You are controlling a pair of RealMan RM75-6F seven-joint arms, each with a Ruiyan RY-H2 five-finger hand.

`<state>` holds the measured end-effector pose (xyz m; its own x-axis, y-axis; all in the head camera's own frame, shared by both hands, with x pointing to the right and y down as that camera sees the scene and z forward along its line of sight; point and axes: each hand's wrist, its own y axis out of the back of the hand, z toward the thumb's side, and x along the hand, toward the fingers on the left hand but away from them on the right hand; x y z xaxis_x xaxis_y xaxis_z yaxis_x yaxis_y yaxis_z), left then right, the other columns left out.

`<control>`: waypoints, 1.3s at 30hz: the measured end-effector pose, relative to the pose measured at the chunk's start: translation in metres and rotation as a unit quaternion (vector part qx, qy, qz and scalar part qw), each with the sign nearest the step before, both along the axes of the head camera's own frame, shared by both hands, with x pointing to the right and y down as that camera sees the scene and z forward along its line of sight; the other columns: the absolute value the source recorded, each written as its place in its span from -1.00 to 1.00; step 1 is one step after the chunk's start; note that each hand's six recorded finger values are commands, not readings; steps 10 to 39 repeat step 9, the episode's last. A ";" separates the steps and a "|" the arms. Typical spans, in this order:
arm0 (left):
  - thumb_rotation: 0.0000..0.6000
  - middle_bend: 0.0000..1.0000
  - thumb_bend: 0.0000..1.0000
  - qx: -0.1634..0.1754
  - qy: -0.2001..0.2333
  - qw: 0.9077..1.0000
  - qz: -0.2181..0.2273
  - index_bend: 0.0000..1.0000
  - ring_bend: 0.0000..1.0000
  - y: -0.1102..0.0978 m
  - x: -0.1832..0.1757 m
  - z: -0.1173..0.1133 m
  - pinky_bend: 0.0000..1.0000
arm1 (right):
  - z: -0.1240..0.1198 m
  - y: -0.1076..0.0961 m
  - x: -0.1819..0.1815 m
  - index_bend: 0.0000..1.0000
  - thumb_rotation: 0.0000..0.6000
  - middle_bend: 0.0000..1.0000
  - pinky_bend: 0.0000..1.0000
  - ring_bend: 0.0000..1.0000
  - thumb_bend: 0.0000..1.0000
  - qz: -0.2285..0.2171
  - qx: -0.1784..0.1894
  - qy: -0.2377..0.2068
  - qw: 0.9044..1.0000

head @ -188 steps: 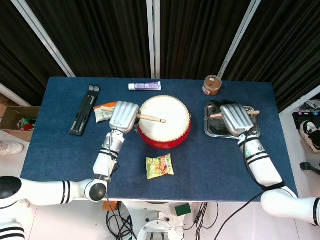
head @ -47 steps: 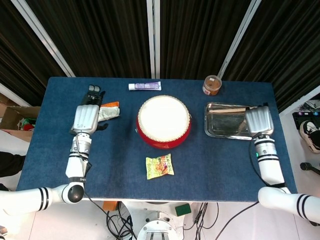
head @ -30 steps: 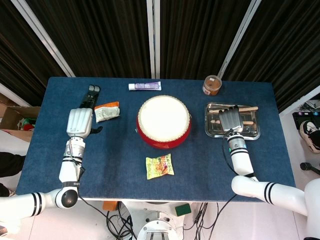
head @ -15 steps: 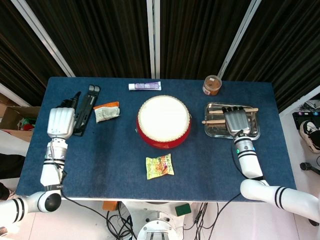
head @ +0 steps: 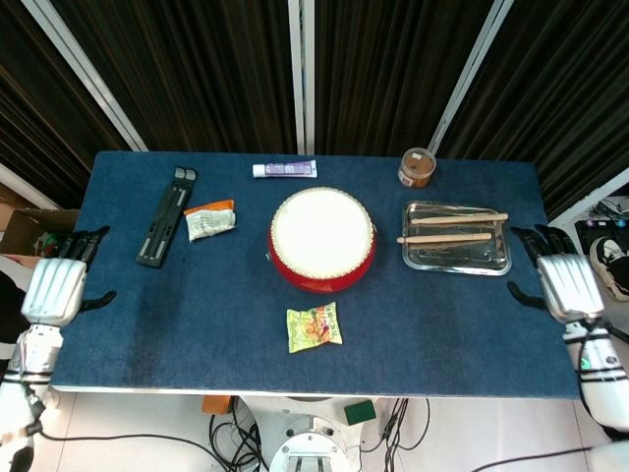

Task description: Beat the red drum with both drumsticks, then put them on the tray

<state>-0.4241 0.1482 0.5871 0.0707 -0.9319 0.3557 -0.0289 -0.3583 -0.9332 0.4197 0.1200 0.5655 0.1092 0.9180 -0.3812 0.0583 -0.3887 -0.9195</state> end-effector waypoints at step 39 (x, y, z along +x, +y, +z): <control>1.00 -0.66 -0.88 -0.008 0.020 0.999 -0.024 -0.78 -0.72 0.067 -0.016 -0.020 -0.47 | -0.026 0.074 0.056 -0.78 1.00 -0.65 -0.83 -0.91 -0.65 0.032 0.038 -0.027 0.998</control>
